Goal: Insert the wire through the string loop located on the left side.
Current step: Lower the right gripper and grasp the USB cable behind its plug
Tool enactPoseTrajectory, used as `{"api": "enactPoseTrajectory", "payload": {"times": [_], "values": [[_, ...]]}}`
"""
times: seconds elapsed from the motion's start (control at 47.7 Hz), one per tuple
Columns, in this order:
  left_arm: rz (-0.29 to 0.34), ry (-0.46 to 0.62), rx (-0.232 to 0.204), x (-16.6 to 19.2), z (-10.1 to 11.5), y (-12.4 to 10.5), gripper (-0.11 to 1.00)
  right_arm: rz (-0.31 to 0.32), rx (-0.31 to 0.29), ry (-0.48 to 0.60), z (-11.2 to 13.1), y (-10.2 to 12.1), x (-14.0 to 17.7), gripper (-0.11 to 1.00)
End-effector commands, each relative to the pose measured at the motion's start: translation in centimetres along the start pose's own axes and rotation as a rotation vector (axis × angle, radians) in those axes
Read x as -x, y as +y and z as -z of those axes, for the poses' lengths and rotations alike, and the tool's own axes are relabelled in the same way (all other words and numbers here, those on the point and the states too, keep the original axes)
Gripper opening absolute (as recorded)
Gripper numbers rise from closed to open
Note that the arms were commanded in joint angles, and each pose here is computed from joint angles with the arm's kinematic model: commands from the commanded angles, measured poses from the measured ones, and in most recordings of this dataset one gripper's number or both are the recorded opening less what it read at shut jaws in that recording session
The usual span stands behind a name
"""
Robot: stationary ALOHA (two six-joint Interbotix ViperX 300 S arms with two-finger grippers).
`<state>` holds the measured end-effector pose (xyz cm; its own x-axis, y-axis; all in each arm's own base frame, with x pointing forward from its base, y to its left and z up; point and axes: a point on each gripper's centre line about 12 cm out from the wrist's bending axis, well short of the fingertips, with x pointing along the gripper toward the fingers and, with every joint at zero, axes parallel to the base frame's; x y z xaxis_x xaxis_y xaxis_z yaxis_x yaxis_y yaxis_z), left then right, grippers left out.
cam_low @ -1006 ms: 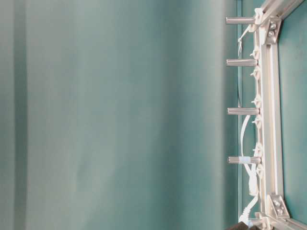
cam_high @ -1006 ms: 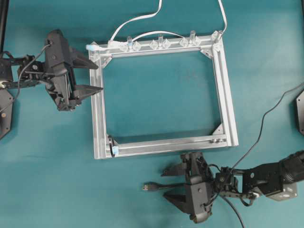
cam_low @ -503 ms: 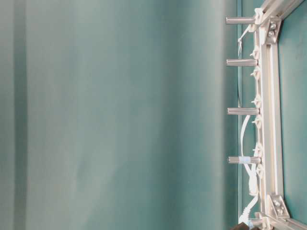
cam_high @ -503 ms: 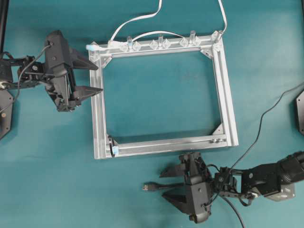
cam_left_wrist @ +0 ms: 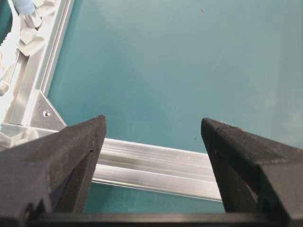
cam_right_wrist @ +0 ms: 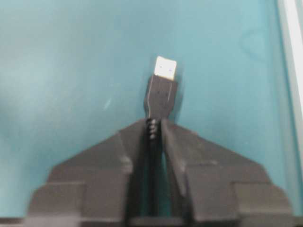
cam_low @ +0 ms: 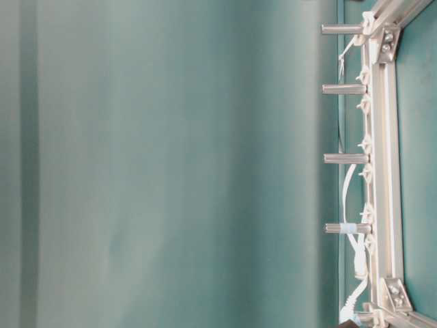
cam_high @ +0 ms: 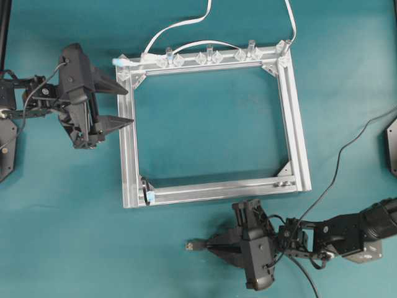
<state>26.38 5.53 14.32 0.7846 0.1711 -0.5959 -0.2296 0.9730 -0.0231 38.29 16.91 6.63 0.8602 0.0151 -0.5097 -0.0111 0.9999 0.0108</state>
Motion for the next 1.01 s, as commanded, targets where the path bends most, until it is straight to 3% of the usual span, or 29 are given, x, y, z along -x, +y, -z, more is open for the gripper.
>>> {"api": "enactPoseTrajectory", "payload": {"times": [0.0, 0.608, 0.985], "values": [[0.003, -0.023, -0.005, 0.2, -0.6, -0.1, 0.81, 0.006, -0.015, -0.013, -0.8, -0.4, -0.1, 0.10], [0.006, -0.026, -0.006, 0.2, -0.7, -0.2, 0.81, -0.003, -0.018, -0.006, -0.9, -0.2, -0.1, 0.10], [0.007, -0.026, -0.006, 0.2, -0.6, -0.2, 0.81, -0.014, -0.044, -0.063, -3.4, -0.3, 1.2, 0.10]]}}
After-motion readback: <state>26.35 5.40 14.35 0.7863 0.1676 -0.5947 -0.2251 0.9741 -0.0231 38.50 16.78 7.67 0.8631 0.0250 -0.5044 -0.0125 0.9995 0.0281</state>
